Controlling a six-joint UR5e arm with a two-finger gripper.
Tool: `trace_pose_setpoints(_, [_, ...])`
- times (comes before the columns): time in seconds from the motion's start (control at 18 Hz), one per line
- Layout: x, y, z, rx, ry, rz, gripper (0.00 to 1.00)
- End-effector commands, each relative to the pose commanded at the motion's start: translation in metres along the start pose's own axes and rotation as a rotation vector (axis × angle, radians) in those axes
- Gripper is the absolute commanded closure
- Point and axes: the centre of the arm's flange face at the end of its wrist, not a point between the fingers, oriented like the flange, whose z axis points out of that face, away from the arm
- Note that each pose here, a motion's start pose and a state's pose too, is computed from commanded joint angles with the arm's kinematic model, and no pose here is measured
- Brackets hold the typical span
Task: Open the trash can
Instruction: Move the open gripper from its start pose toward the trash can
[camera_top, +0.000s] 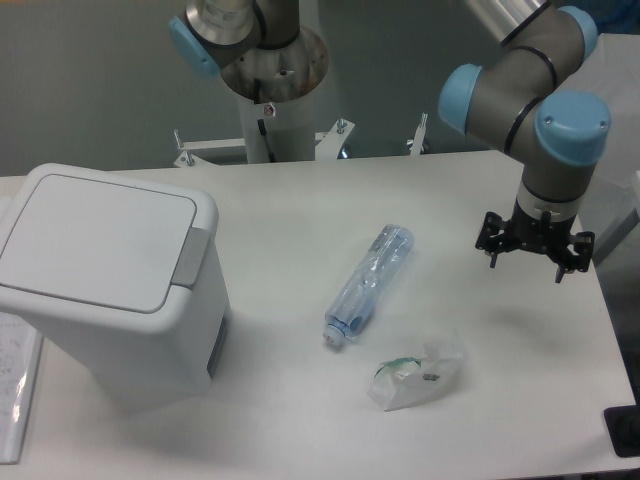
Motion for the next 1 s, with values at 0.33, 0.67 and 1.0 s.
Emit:
trace_pose_setpoints(0.33, [0.017, -0.023, -0.005, 0.011, -0.002, -0.072, 0.0])
trace_pose_setpoints(0.67, [0.039, -0.043, 0.01, 0.011, 0.016, -0.078, 0.0])
trace_pose_setpoints(1.0, [0.042, -0.052, 0.006, 0.114, -0.014, -0.277, 0.0])
